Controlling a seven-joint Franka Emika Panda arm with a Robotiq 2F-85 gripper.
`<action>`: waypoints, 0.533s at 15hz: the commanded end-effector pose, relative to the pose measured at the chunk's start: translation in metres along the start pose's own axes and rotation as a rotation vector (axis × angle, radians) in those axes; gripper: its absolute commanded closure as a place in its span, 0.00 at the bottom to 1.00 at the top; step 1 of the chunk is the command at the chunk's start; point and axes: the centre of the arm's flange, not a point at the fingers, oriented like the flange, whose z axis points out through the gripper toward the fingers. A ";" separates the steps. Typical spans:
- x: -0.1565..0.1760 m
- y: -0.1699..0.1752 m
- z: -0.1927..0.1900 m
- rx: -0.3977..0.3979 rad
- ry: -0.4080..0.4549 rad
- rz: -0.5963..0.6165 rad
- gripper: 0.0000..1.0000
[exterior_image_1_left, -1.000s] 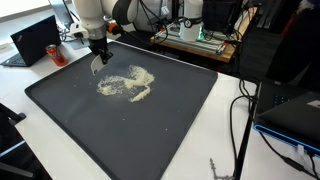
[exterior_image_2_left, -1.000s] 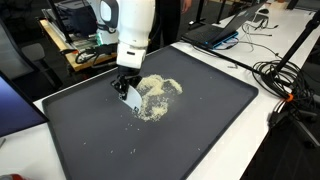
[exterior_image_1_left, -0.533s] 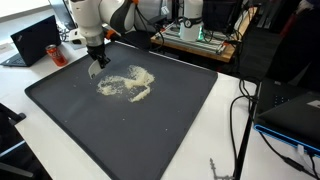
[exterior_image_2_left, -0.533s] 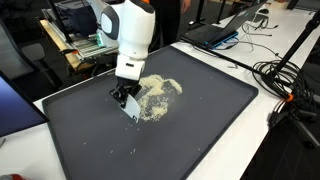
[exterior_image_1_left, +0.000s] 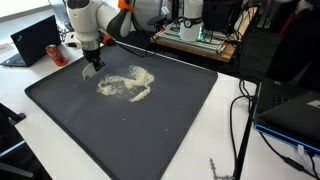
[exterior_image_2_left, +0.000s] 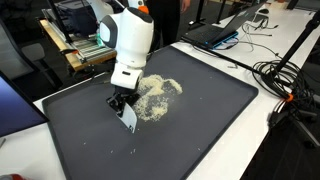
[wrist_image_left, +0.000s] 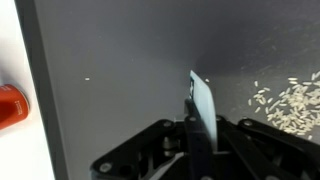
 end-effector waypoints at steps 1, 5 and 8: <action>0.010 -0.006 0.013 -0.044 0.011 0.004 0.99; 0.009 -0.015 0.016 -0.037 0.002 -0.021 0.99; 0.000 -0.024 0.012 -0.012 -0.008 -0.057 0.99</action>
